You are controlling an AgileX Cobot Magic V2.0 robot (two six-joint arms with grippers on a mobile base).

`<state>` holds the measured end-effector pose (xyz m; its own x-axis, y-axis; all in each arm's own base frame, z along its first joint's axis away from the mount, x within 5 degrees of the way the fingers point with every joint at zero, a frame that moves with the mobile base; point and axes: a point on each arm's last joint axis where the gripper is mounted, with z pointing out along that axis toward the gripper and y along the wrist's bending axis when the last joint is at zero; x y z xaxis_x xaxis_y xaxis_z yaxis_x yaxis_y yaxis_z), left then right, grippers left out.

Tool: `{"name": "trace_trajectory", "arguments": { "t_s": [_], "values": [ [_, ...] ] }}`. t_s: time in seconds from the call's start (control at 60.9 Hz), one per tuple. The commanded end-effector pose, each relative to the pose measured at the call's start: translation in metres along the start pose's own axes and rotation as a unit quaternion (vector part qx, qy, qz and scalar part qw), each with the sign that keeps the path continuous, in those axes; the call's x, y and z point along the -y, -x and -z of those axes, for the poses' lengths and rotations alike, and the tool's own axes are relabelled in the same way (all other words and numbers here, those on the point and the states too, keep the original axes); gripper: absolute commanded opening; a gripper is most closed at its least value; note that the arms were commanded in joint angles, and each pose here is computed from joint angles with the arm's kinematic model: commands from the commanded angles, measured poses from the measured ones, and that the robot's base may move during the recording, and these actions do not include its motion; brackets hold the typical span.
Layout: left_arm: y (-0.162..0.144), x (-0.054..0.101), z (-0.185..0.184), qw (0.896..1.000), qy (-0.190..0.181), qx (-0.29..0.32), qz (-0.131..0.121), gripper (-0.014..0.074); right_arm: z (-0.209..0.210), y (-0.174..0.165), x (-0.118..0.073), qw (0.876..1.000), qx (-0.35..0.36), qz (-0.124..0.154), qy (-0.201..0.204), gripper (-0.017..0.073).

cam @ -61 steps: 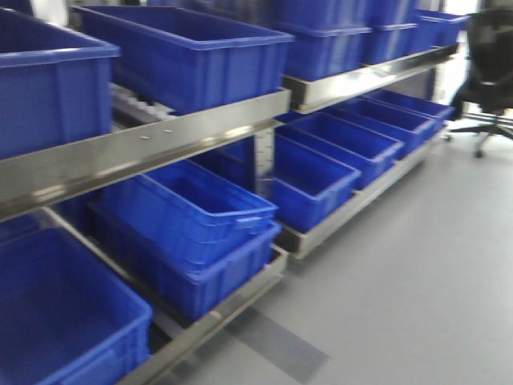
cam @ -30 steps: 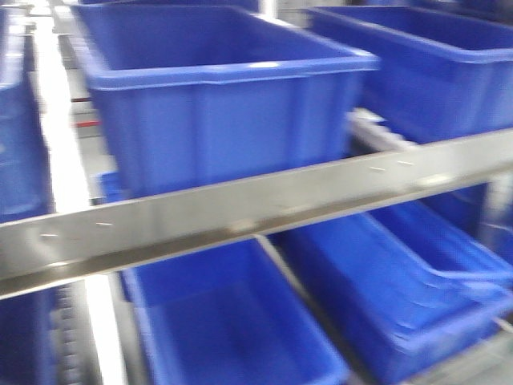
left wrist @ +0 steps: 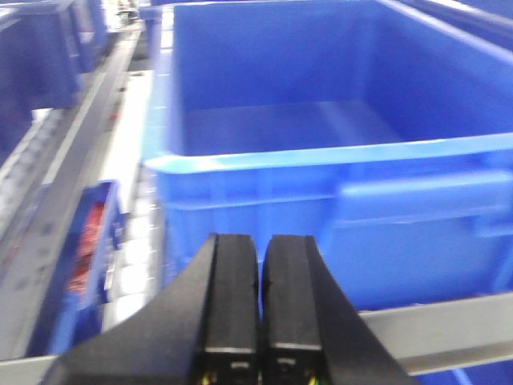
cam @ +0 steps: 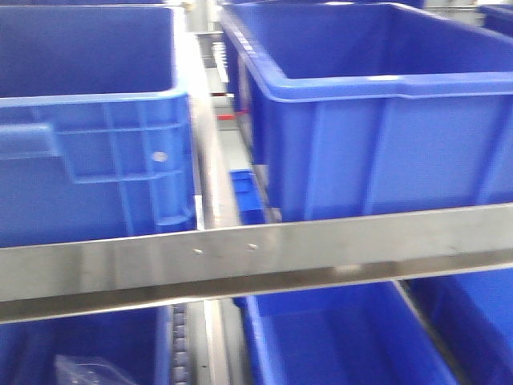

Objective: Pick red cube and place on left shelf

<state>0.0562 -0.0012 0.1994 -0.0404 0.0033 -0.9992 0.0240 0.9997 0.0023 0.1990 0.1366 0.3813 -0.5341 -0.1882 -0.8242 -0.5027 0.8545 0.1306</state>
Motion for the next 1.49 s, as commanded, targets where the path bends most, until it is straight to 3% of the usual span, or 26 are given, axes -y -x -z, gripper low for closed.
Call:
{"name": "trace_trajectory", "arguments": {
  "t_s": [0.0,1.479],
  "values": [
    [0.0004,0.0001,0.0001,0.999,0.0,0.038,0.002,0.0101,0.0153,0.0177,-0.0022,0.998,0.065,0.004,0.007,0.0055],
    [0.0004,0.0001,0.0001,0.999,0.0,0.038,0.002,0.0101,0.0153,0.0177,-0.0022,0.998,0.065,0.004,0.007,0.0055]
  ]
}}
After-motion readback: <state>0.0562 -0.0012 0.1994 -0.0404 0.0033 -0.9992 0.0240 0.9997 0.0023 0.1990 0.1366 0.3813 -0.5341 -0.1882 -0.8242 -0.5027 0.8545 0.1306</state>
